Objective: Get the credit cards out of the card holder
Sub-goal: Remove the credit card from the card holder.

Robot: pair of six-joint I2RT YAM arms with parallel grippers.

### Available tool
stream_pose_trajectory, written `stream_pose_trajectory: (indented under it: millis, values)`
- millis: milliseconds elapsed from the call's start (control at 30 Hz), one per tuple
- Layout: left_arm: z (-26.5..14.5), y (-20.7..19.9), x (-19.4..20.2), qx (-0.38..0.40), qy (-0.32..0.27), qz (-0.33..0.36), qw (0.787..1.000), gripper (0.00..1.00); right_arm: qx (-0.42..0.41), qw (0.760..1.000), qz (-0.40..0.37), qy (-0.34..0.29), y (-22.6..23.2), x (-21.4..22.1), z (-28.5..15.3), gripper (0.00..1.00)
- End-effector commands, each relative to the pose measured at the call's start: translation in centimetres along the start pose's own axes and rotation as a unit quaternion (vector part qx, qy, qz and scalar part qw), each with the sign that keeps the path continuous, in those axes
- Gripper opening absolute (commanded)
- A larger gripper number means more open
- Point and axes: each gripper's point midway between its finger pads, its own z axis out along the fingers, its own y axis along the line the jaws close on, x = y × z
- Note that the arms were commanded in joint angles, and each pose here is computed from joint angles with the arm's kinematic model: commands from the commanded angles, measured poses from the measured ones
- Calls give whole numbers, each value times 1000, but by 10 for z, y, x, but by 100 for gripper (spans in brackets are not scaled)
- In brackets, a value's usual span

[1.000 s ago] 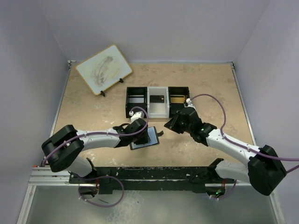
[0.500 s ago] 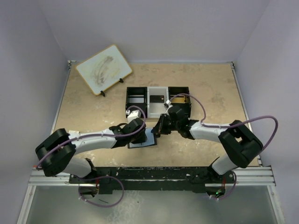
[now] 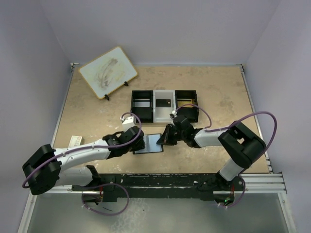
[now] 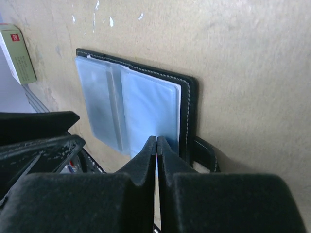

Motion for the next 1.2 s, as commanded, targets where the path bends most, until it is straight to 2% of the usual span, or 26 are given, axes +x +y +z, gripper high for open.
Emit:
stream_pose_trajectory:
  millis: [0,267,633,867,1167]
  values:
    - [3,-1,-4,-4,-4,-2,1000,48,17,999,38,6,-18,18,-7,3]
    - [11,-4,5,-11,19,3,1000,48,15,999,42,12,-18,21,-5,4]
    - [5,-23,-9,-6,17,-3,1000,43,22,999,43,16,-22,23,-5,3]
    - [1,-37,-12,18,24,3,1000,33,30,998,47,21,-25,25,-5,3]
    - [0,-27,-11,-16,35,31,999,35,32,998,43,18,-23,23,-6,4]
